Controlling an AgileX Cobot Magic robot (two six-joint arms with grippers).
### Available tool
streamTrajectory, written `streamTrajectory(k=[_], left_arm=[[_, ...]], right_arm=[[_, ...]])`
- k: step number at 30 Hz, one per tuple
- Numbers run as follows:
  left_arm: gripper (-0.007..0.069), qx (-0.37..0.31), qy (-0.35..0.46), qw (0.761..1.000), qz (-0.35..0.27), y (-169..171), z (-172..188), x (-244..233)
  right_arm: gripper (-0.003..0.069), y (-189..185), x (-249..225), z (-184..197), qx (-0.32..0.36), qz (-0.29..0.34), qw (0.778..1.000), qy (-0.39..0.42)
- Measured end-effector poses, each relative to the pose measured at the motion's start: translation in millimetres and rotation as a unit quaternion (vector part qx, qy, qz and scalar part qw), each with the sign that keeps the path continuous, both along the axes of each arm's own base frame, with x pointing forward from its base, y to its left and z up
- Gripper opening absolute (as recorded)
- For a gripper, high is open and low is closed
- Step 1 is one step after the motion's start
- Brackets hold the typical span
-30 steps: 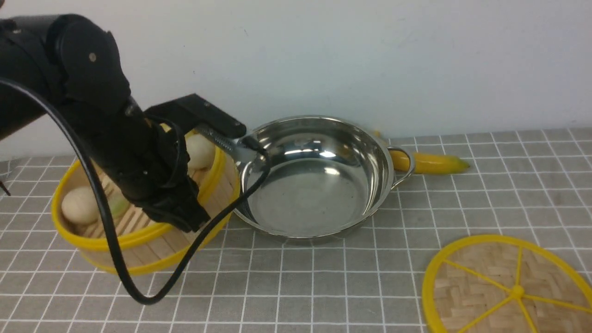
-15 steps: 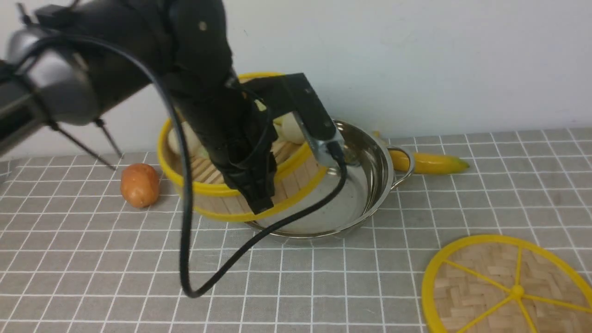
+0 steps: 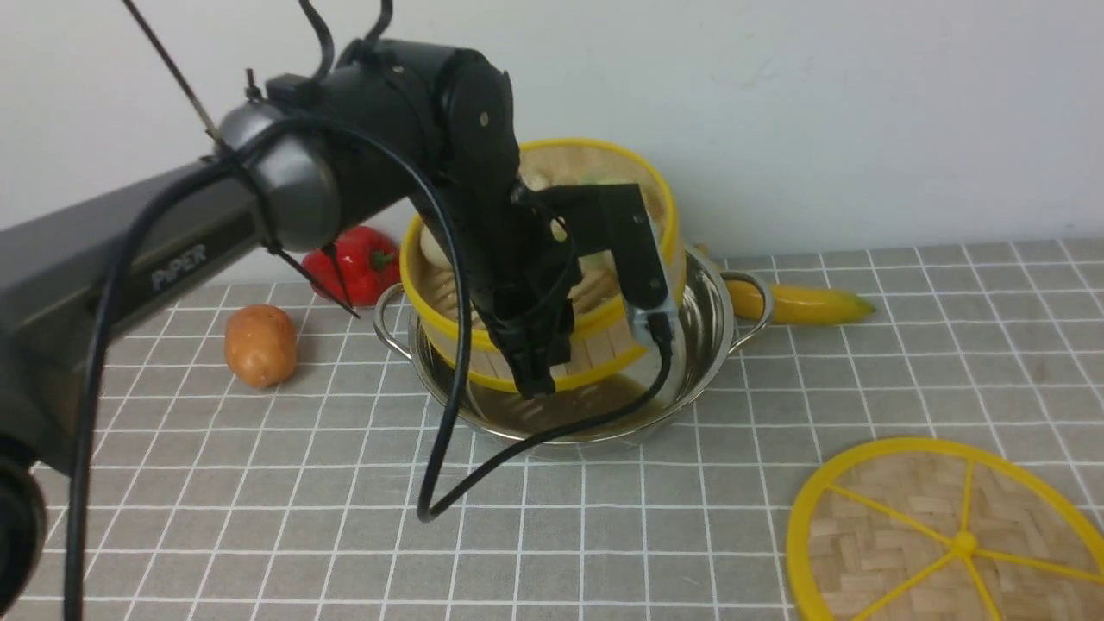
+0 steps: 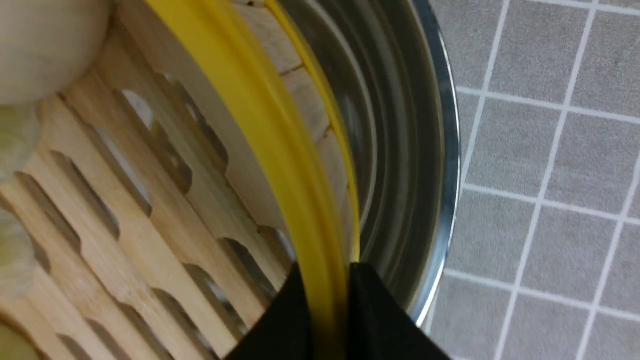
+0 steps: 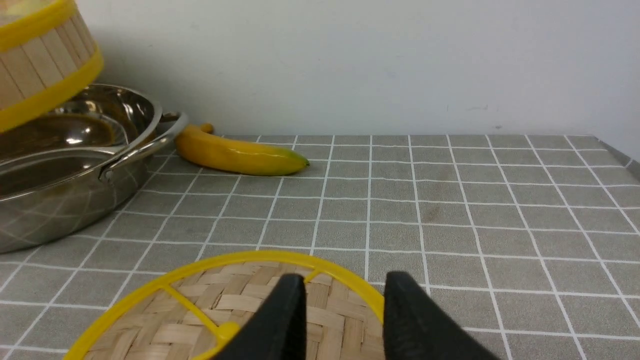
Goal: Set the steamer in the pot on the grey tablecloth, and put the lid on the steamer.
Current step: 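Place the bamboo steamer basket with dumplings into the steel pot with the left gripper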
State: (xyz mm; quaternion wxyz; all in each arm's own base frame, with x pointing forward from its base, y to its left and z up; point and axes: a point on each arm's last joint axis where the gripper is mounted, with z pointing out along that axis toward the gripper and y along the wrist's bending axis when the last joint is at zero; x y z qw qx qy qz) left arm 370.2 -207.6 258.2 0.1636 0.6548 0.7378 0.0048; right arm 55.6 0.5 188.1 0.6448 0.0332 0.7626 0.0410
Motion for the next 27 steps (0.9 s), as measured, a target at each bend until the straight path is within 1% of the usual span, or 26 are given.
streamTrajectory(k=[2,10,17,27], left_arm=[[0.0054,-0.006,0.003,1.0,-0.01,-2.9,-5.3,1.8],[0.0054,-0.004,0.018,1.0,-0.012,-6.8,-21.9,6.3],[0.0054,0.008,0.045,0.999,-0.011,-10.1,-48.0,11.5],[0.0059,0.009,0.055,0.998,-0.009,-11.6,-57.1,13.0]], right_arm=[[0.0243,0.0,0.0,0.0,0.0,0.0,1.0,0.0],[0.0243,0.0,0.0,0.0,0.0,0.0,1.0,0.0],[0.0243,0.0,0.0,0.0,0.0,0.0,1.0,0.0],[0.0243,0.0,0.0,0.0,0.0,0.0,1.0,0.0]])
